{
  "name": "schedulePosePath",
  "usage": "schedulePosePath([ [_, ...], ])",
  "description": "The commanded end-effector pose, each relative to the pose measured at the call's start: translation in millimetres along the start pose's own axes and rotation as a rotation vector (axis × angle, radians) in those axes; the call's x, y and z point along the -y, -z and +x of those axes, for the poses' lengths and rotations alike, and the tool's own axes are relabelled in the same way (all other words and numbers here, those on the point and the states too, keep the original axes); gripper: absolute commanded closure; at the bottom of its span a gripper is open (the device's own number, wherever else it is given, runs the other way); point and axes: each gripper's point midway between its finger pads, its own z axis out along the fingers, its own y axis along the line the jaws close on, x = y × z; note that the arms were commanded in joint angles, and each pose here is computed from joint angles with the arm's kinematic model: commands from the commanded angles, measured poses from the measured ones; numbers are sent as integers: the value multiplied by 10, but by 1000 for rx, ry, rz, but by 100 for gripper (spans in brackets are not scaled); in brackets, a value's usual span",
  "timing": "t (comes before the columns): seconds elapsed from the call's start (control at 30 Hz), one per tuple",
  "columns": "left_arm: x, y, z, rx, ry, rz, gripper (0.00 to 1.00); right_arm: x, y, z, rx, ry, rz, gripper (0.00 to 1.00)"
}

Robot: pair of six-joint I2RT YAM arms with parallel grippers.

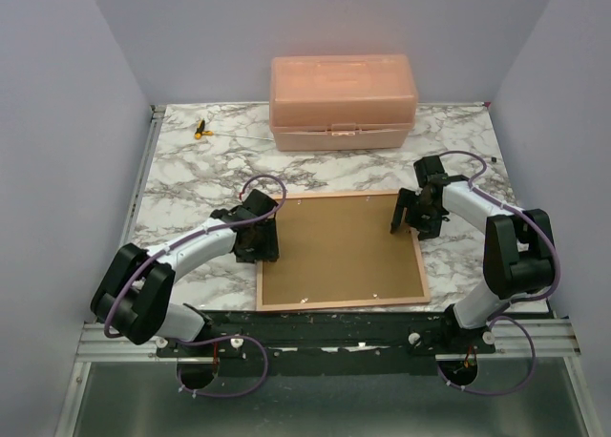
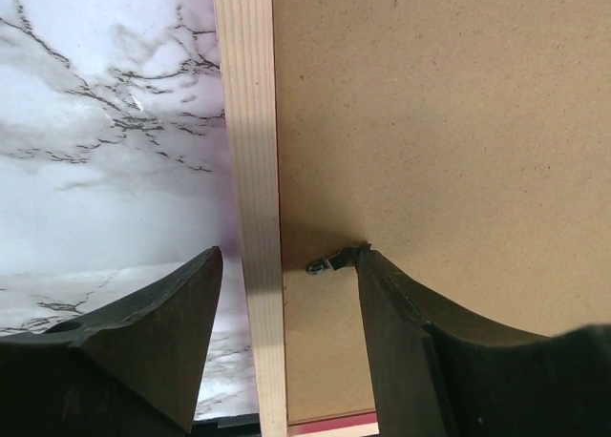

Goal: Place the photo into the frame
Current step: Install the photo frame at the center of the board.

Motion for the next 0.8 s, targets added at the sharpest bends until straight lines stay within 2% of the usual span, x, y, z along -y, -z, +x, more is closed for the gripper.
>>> schedulePosePath([
  [0.0,-147,-14,123,-17,-2,-39,41,-84,-36,64,-29,4,-34,20],
  [0.03,-160,-21,138,-20,0,-42,42,-82,-40,67,-28,2,-35,20],
  [0.17,-179,-33,129,-17,-1,-56,55,-96,-58,91,-35,-1,-46,21],
  [0.27,-169,-39,109,-23,2,-64,57,-104,-73,112,-43,-3,-52,21],
  [0.67,1,-36,52,-31,39,-4,80,-138,-88,178,-58,-4,-84,21],
  [0.77,58,-22,22,-27,52,18,81,-139,-92,193,-61,-1,-88,21],
])
